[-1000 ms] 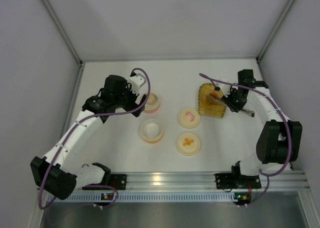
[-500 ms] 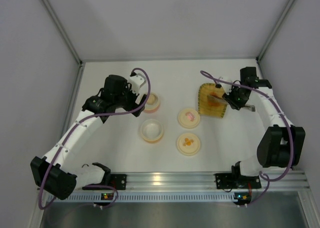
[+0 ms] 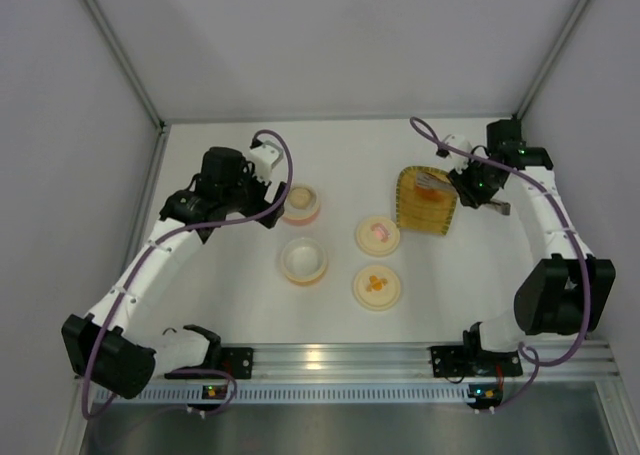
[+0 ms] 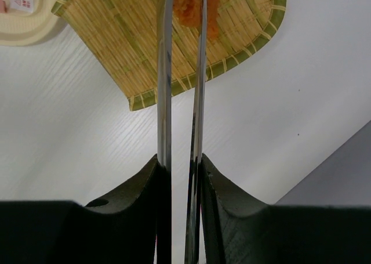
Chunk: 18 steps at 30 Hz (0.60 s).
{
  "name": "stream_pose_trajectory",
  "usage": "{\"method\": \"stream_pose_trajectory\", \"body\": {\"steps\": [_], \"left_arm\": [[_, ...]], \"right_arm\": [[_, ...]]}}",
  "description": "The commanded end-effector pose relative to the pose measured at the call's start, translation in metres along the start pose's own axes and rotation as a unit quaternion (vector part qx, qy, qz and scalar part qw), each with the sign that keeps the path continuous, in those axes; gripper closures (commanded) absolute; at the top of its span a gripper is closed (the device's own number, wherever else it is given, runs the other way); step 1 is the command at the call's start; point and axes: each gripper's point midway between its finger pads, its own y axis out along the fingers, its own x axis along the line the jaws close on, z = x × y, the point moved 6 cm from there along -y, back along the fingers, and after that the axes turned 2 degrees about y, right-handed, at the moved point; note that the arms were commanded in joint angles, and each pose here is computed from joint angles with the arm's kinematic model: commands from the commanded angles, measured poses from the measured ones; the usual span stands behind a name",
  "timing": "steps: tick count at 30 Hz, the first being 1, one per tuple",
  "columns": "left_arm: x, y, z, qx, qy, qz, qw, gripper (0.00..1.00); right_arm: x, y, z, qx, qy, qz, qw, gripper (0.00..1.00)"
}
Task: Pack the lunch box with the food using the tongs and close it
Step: Pick up the fake food from the plate.
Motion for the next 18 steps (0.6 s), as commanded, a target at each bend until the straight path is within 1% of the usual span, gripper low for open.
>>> {"method": "stream_pose_trajectory", "body": {"steps": [1, 2, 5, 6, 11, 16, 17, 18], "left_arm": [[0.017, -0.006, -0.020, -0.044, -0.051, -0.014, 0.998, 0.02], [0.028, -0.008, -0.017, -0.043, -0.070, -0.022, 0.996, 0.02], [0.040, -0.009, -0.016, -0.042, -0.107, -0.019, 0.993, 0.01], [0.041, -0.009, -0.017, -0.045, -0.113, -0.016, 0.992, 0.02], [0.049, -0.012, -0.014, -0.044, -0.128, -0.032, 0.990, 0.02], [0.065, -0.015, -0.010, -0.048, -0.170, -0.035, 0.984, 0.02], [0.073, -0.017, -0.006, -0.049, -0.182, -0.040, 0.981, 0.02], [0.075, -0.017, -0.005, -0.048, -0.204, -0.039, 0.977, 0.02]], "right_arm": [[0.001, -0.026, -0.020, -0.048, 0.037, -0.010, 0.998, 1.00], [0.004, -0.030, -0.024, -0.057, 0.050, -0.016, 0.997, 1.00], [0.013, -0.039, -0.032, -0.076, 0.062, -0.022, 0.995, 1.00], [0.023, -0.042, -0.041, -0.085, 0.049, -0.031, 0.995, 1.00], [0.056, -0.050, -0.061, -0.102, 0.039, -0.064, 0.992, 1.00], [0.111, -0.048, -0.085, -0.116, 0.000, -0.124, 0.986, 1.00], [0.121, -0.046, -0.086, -0.116, 0.002, -0.136, 0.984, 1.00], [0.137, -0.046, -0.091, -0.120, -0.017, -0.149, 0.981, 1.00]]}}
